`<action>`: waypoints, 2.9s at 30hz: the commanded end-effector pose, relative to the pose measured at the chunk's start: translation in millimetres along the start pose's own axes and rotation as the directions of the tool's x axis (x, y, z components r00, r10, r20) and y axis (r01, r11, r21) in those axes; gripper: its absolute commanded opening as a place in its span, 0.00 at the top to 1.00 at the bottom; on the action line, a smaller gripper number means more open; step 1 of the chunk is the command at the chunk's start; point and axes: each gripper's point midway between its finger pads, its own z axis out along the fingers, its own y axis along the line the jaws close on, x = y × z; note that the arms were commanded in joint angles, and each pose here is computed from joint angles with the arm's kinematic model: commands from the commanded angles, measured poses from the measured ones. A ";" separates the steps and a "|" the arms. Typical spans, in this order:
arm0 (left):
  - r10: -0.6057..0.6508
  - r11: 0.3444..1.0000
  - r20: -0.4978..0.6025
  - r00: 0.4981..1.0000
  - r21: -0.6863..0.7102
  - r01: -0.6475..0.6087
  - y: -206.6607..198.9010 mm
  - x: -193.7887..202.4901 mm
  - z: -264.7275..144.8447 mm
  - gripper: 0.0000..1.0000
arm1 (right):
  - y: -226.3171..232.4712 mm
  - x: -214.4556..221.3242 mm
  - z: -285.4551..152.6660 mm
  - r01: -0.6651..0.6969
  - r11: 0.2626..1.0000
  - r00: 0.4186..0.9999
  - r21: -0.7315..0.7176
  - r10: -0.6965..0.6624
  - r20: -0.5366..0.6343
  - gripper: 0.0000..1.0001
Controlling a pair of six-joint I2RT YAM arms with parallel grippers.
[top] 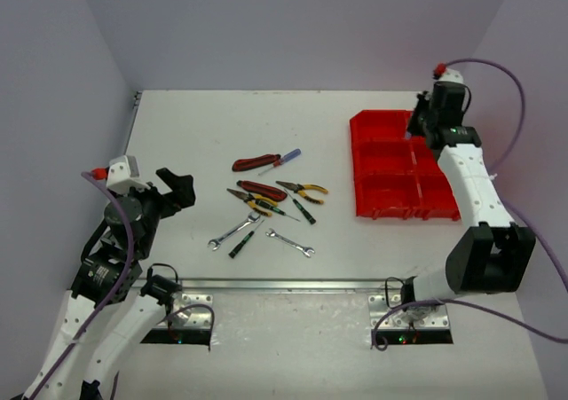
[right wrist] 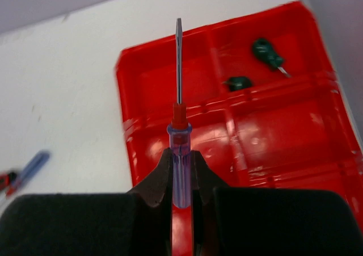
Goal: Sort the tools into containers
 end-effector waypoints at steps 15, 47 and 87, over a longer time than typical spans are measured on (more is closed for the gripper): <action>-0.025 0.998 0.049 0.999 0.067 0.022 -10.7 -11.1 -6.9 0.00 | -122.5 53.9 75.9 -0.609 0.762 0.787 0.221 0.614 0.052 0.98; -0.014 0.998 0.032 0.999 0.064 0.012 -11.7 -7.4 -3.5 0.00 | -70.6 32.0 46.7 -0.537 0.844 0.844 0.019 0.537 0.011 0.32; -0.037 0.997 0.068 0.997 0.075 0.032 -10.2 -14.9 -11.7 0.00 | 266.1 194.0 133.0 -0.074 0.993 0.960 0.093 0.096 -0.263 0.36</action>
